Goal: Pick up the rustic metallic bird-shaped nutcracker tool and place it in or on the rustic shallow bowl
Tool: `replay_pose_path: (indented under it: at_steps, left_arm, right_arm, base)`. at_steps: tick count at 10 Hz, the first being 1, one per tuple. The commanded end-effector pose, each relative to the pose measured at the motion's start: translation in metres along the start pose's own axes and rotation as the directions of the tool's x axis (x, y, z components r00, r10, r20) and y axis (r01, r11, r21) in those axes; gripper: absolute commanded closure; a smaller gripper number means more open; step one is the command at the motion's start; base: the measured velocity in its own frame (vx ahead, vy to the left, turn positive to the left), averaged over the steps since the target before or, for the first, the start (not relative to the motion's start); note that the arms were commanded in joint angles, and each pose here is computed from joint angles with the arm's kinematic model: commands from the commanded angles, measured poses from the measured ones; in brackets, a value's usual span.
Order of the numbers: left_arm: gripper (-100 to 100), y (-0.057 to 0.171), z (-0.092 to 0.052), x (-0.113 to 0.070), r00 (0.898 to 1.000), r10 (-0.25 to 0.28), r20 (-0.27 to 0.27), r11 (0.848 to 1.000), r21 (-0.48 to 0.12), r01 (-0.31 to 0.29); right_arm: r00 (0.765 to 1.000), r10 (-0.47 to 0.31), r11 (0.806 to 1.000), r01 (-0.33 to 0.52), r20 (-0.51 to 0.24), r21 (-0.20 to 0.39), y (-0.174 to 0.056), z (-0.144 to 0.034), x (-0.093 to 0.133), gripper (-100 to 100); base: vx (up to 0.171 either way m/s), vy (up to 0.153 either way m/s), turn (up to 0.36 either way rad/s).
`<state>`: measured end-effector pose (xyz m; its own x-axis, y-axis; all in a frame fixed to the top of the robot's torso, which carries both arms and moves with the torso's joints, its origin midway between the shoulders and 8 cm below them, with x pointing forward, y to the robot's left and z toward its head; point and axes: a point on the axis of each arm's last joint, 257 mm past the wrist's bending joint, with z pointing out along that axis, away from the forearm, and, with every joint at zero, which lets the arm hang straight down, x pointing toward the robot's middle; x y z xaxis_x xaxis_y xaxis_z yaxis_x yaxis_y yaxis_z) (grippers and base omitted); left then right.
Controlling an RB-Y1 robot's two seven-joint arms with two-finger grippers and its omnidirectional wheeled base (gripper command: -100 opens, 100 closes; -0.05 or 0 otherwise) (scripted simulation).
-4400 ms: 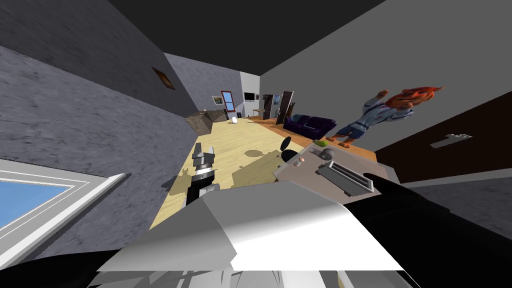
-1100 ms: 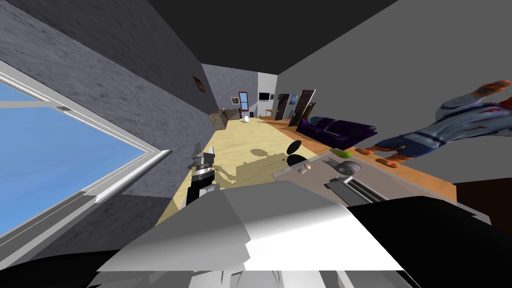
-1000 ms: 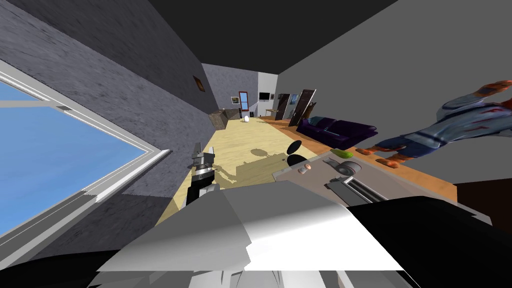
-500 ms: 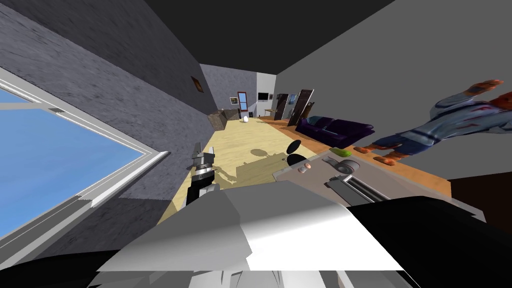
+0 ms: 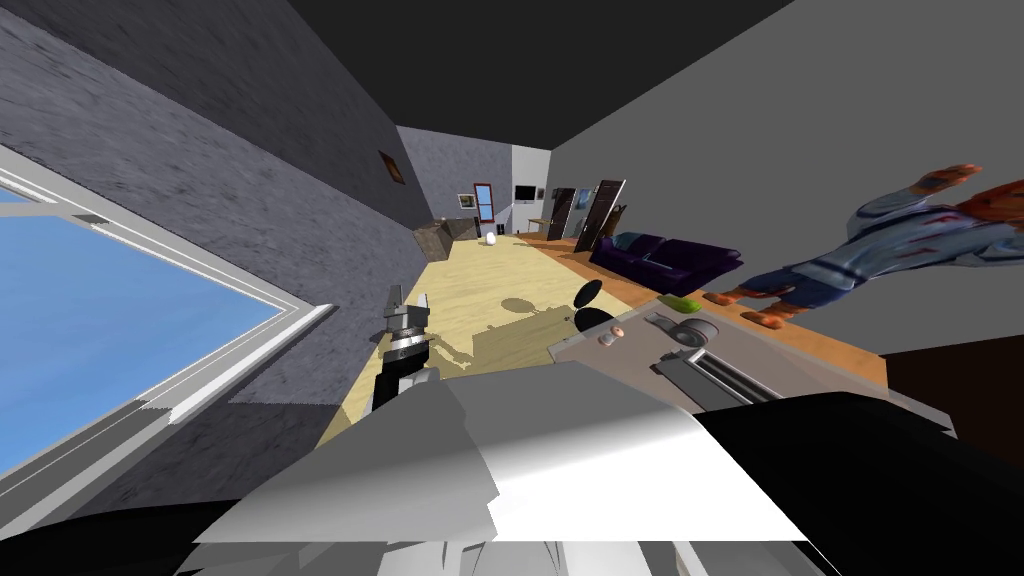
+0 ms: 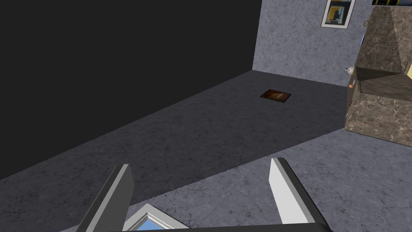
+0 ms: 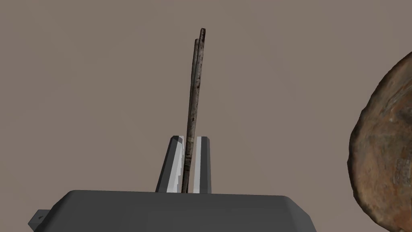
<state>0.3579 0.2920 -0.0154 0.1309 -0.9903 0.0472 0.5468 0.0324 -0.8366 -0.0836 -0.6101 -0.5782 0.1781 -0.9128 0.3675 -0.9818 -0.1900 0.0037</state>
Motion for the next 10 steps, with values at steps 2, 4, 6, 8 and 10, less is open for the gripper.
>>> replay_pose_path:
  at_steps: [2,4,6,8,10]
  left_arm:
    - [0,0.0,0.0,0.0,1.0,0.0,0.0,1.0,0.0,0.0]
    - [0,0.0,0.0,0.0,1.0,0.0,0.0,1.0,0.0,0.0]
    - [0,0.0,0.0,0.0,1.0,0.0,0.0,1.0,0.0,0.0]
    - [0,0.0,0.0,0.0,1.0,0.0,0.0,1.0,0.0,0.0]
    - [0,0.0,0.0,0.0,1.0,0.0,0.0,1.0,0.0,0.0]
  right_arm:
    - [1.0,0.005,1.0,-0.005,-0.007,-0.007,0.0,-0.002,0.011,100]
    - [1.0,0.013,1.0,-0.014,-0.014,-0.015,0.001,-0.004,0.021,100]
    - [0.999,0.027,0.999,-0.027,-0.024,-0.021,0.002,-0.006,0.032,100]
    - [0.999,0.041,0.999,-0.042,-0.035,-0.022,0.001,-0.008,0.043,100]
    - [0.997,0.068,0.998,-0.069,-0.047,-0.017,-0.002,-0.011,0.055,100]
  base:
    - [-0.007,0.141,-0.06]
    - [-0.026,0.198,-0.062]
    - [-0.054,0.202,-0.073]
    - [-0.088,0.18,-0.065]
    - [-0.08,0.179,-0.083]
